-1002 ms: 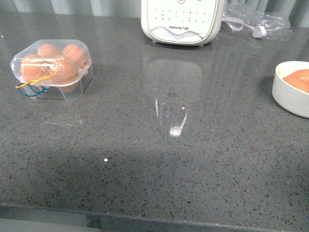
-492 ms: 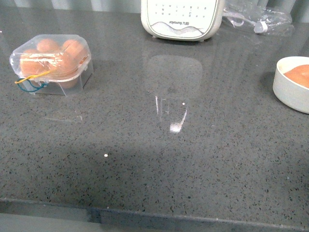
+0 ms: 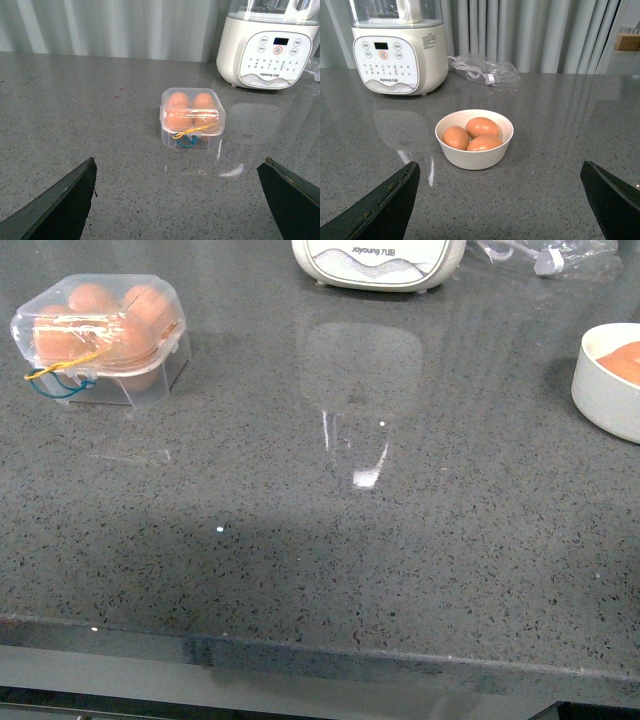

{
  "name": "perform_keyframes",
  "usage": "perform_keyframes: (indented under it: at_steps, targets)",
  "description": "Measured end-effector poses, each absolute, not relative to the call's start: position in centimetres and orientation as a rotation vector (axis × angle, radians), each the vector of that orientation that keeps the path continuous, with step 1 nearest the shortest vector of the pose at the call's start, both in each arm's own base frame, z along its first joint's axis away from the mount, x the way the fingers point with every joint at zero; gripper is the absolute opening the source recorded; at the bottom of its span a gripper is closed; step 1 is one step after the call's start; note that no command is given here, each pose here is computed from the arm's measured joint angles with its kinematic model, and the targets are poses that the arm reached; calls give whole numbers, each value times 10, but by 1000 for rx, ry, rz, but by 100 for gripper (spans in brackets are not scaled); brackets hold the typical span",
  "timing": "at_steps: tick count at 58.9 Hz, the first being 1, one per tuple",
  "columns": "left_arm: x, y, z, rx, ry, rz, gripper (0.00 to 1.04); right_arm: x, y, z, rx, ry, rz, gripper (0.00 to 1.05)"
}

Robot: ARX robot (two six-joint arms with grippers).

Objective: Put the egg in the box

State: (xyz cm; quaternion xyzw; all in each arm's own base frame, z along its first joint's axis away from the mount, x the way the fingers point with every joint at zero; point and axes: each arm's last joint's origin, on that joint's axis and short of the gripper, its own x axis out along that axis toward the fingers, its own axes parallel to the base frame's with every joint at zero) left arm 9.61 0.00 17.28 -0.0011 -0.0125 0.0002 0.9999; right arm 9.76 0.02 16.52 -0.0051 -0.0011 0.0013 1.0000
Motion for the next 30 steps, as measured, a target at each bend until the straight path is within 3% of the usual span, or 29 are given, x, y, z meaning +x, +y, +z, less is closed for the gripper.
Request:
perform_keyframes:
  at_steps: [30]
  targets:
    - [96, 0, 173, -2, -25, 0, 98, 98, 0, 165, -10, -2, 3, 97]
